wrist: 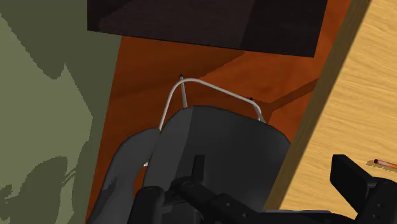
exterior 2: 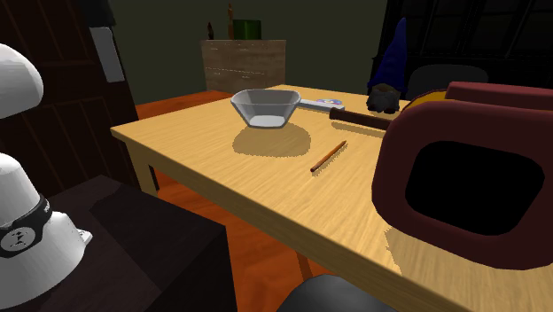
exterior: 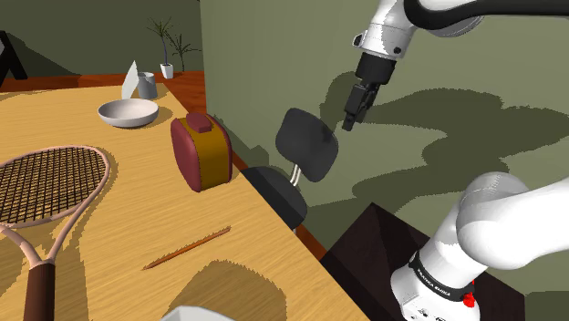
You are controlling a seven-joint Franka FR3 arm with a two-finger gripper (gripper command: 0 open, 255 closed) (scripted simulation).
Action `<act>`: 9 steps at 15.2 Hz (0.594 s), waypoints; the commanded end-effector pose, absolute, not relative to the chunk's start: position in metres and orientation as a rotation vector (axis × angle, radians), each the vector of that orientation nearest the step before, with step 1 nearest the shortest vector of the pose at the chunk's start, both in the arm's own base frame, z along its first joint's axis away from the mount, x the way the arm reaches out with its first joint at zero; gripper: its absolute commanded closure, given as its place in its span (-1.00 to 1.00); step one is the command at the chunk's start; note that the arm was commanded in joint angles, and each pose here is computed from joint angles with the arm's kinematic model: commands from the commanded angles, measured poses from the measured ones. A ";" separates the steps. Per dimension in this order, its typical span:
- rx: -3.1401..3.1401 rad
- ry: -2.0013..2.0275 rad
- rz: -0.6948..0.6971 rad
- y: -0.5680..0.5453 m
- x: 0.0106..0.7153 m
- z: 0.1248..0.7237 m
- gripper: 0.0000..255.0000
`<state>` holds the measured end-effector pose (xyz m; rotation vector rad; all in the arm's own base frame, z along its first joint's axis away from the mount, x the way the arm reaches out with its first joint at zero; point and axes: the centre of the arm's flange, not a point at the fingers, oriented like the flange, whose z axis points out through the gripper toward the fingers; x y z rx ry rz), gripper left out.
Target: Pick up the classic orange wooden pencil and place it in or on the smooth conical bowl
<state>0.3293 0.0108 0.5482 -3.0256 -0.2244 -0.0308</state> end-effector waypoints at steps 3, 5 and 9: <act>-3.033 -0.338 -0.042 0.032 0.345 0.540 -1.00; -3.035 -0.453 -0.054 0.053 0.360 0.531 -1.00; -3.028 -0.684 -0.077 0.099 0.385 0.513 -1.00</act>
